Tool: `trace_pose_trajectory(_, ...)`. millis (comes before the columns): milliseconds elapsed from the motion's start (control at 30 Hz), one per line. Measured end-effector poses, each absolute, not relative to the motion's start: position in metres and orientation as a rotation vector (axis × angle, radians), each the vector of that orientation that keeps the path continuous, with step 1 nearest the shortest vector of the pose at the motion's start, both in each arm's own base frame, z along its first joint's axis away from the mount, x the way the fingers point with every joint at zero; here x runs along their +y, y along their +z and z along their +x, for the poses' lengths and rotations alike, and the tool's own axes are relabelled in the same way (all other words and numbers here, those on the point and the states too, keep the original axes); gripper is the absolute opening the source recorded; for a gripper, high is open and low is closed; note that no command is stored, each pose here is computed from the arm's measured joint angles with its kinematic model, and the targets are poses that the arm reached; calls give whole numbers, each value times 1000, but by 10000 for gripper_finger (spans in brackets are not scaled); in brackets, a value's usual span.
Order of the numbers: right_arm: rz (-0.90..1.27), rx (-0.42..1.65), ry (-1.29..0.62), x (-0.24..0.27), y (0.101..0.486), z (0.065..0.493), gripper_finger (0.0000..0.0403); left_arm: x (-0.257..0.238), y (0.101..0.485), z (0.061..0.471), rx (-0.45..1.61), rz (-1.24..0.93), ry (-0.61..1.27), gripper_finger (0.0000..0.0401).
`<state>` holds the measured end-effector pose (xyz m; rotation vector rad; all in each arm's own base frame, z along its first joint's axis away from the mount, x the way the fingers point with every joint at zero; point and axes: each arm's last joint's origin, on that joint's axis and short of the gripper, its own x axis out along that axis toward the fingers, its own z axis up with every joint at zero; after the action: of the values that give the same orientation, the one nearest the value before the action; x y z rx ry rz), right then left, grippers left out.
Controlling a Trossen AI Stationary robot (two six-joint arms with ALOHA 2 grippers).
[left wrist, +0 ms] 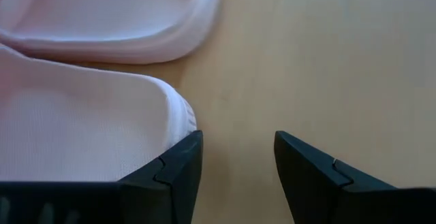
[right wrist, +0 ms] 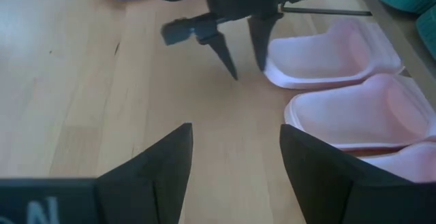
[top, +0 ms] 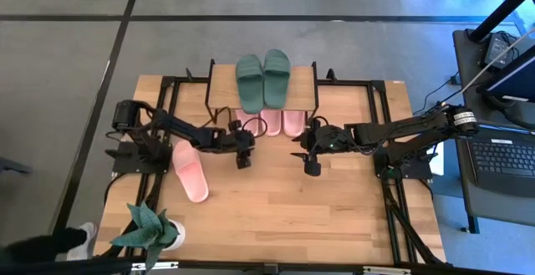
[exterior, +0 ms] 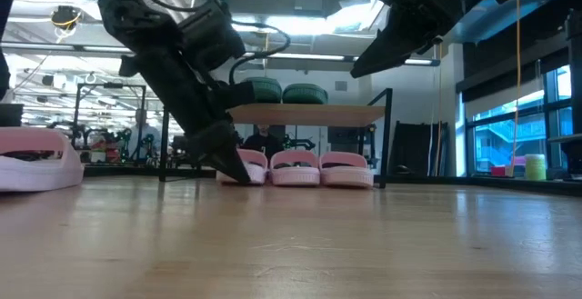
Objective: Pick and place slides into the shelf
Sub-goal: Put the pink slipper under the shelf
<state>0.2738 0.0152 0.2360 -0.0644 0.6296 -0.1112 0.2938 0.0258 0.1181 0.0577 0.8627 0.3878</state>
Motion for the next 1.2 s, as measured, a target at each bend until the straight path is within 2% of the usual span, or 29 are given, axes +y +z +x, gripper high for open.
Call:
trace_pose_trajectory(233,-65,629,-112,15,236,274,221,37,118,293,869,55,410,174)
trace_pose_trajectory(433,-62,629,-112,15,236,274,221,31,119,293,868,29,331,174)
trace_pose_trajectory(600,-62,630,-113,15,236,274,221,19,129,293,838,-3,190,174)
trace_pose_trajectory(733,-62,633,-113,15,236,274,221,4,152,287,792,-34,30,174)
trace_pose_trajectory(833,-63,633,-112,15,236,274,221,-7,173,275,777,-10,-24,174)
trace_pose_trajectory(1000,-65,634,-112,15,236,274,221,-23,203,243,800,31,73,174)
trace_pose_trajectory(1200,-66,630,-116,15,236,274,221,-33,221,203,857,35,238,174)
